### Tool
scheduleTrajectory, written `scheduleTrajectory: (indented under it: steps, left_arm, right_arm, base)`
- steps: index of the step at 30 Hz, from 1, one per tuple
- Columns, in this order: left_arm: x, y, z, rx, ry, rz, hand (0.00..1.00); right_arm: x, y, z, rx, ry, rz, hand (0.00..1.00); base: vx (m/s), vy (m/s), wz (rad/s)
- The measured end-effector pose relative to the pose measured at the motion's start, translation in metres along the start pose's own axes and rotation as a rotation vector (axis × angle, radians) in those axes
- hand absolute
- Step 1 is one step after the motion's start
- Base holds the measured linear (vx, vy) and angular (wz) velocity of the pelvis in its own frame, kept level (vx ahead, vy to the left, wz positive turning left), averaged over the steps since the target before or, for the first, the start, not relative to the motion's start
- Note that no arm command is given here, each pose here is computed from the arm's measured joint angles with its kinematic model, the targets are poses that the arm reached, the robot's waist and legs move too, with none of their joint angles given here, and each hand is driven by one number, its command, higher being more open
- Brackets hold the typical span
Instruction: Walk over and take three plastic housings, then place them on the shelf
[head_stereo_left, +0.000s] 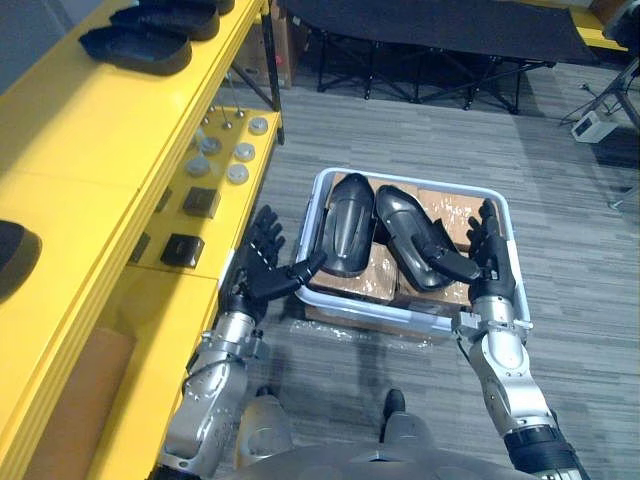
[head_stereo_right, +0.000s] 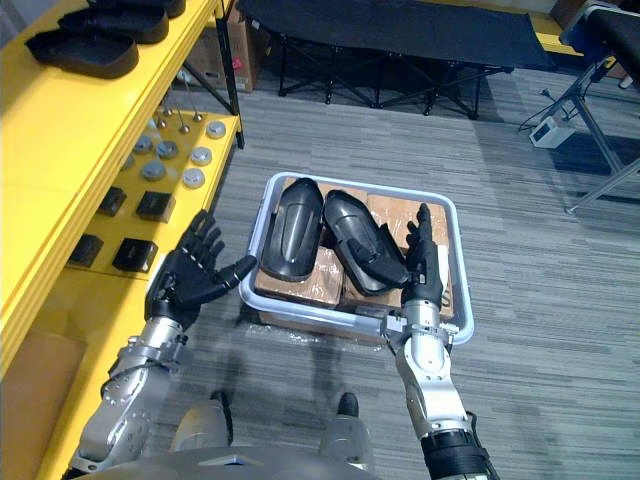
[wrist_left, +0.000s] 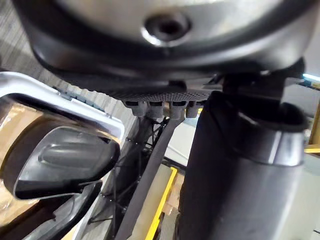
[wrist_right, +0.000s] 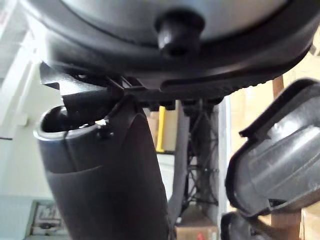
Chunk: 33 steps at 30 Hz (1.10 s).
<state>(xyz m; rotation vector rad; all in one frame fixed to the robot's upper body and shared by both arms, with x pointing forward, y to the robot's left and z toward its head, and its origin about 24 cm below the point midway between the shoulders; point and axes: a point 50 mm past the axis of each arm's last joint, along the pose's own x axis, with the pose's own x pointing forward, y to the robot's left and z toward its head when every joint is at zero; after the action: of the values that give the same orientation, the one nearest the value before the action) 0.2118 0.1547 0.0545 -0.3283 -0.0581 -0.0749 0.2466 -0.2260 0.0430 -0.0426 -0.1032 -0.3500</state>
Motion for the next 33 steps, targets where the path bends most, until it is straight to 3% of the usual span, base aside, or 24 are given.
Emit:
scheduleTrajectory:
  steps: [6,16,24,28,29,33]
  left_arm:
    - [0.005,-0.006,0.003,-0.010,-0.020,-0.022,1.00]
    - [0.032,-0.017,0.029,0.036,-0.130,-0.114,1.00]
    - [0.045,-0.020,0.007,0.039,-0.047,-0.133,1.00]
    - [0.050,-0.021,0.002,0.016,-0.023,-0.123,1.00]
    - [0.052,-0.021,0.003,0.016,-0.029,-0.118,1.00]
    - [0.058,-0.022,0.003,0.023,-0.031,-0.108,1.00]
  right_arm:
    - [0.044,-0.027,0.023,-0.034,-0.054,-0.217,1.00]
    - [0.103,-0.051,0.056,-0.118,-0.071,-0.298,1.00]
    - [0.138,-0.075,0.080,-0.238,0.007,-0.343,1.00]
    - [0.144,-0.093,0.074,-0.316,0.141,-0.301,1.00]
    - [0.144,-0.097,0.075,-0.323,0.142,-0.302,0.00]
    - [0.149,-0.114,0.091,-0.391,0.157,-0.277,0.00]
  base:
    - [-0.08,-0.027,0.06]
    - [0.01,-0.011,0.08]
    - [-0.03,0.033,0.07]
    - [-0.05,0.020,0.05]
    - [-0.06,0.000,0.10]
    - [-0.06,-0.007,0.10]
